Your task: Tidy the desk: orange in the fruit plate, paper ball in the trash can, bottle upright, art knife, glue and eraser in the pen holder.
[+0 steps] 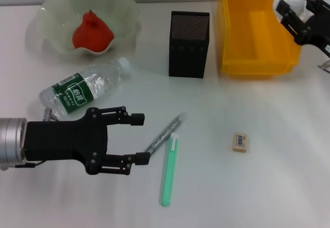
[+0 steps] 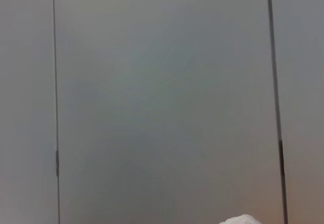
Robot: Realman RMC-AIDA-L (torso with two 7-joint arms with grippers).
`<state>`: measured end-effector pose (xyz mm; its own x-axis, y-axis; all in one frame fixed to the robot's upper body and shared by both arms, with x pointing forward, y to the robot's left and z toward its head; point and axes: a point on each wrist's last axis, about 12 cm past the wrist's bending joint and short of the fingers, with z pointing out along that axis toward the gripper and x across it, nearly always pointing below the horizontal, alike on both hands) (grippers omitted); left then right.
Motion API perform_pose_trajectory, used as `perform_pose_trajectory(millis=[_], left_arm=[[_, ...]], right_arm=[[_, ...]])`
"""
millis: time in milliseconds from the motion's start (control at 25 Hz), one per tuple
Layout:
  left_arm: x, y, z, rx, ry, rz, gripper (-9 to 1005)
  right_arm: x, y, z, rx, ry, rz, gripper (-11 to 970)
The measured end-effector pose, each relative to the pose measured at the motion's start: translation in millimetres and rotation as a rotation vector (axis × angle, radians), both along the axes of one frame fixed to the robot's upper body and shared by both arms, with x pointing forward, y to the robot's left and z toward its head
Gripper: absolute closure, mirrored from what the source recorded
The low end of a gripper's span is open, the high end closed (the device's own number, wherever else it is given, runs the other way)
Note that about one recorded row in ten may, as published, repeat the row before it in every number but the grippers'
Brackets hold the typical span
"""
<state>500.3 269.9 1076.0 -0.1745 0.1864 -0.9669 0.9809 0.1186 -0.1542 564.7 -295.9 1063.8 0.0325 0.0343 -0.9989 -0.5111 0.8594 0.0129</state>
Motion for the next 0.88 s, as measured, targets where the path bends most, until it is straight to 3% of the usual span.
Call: perform_pose_trajectory(millis=[440, 640, 880], left_arm=[[-0.1, 0, 0.1, 0.0, -0.002, -0.001, 216], [0.1, 0, 0.3, -0.002, -0.002, 0.001, 217], [1.6, -1, 1.0, -0.001, -0.005, 0.0, 219]], right_arm=[[17.6, 9, 7.5, -0.029, 0.002, 0.007, 481], [18.9, 8, 8.4, -0.028, 0.001, 0.0, 414], [21.7, 6, 7.9, -0.033, 0.012, -0.024, 207]])
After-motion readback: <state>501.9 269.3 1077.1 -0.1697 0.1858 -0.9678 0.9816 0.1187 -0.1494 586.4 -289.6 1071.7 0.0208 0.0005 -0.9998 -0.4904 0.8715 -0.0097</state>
